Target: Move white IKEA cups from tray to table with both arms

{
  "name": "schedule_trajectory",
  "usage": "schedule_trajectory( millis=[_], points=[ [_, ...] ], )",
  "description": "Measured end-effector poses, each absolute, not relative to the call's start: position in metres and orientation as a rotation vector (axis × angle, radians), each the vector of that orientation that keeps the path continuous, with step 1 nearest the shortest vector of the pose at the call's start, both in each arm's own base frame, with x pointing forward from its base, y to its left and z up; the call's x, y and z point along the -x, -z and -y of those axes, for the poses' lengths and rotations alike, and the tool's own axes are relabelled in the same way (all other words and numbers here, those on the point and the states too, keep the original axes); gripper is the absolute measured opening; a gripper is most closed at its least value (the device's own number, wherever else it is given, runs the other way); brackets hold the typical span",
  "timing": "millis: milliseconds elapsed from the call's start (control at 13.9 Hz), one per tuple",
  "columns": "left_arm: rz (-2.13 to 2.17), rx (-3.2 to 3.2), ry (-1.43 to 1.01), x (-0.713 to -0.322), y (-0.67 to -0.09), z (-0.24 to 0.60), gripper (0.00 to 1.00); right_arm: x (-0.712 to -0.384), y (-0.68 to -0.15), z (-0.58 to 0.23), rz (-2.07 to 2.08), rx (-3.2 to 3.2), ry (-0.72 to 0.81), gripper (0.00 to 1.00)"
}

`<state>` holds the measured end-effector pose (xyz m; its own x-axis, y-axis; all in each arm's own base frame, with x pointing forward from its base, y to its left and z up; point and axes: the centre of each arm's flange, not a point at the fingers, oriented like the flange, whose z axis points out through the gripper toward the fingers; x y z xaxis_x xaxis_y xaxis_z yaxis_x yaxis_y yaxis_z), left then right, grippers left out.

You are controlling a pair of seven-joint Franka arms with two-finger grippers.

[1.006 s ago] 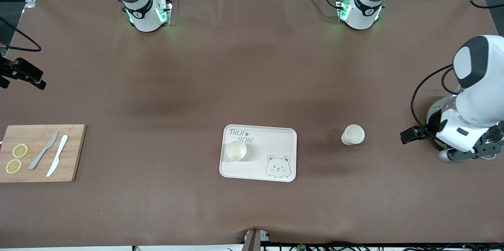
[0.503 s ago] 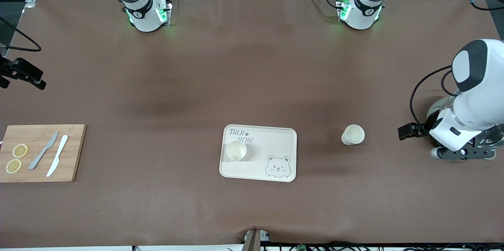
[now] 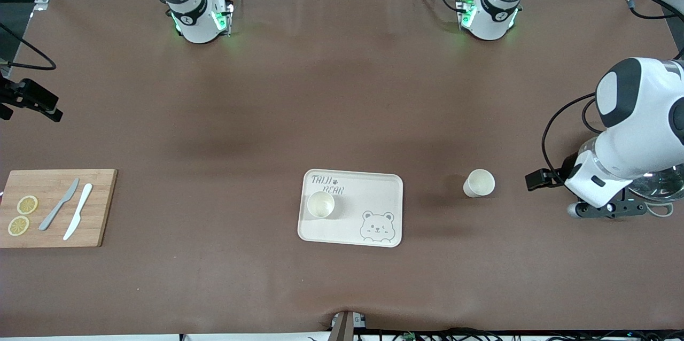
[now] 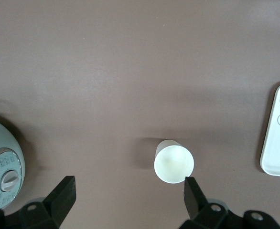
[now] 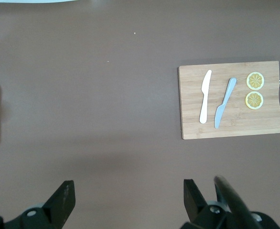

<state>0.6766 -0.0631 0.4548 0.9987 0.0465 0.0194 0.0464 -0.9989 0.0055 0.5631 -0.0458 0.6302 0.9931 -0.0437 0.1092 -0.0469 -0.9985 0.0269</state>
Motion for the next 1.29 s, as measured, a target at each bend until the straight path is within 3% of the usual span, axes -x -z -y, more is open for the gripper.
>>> schedule_trajectory(
  millis=[1294],
  points=[
    [-0.083,-3.132,-0.036,-0.68,-0.454,0.062,1.0,-0.563,-0.63,0.046,0.071,-3.107,-0.169,1.0]
  ],
)
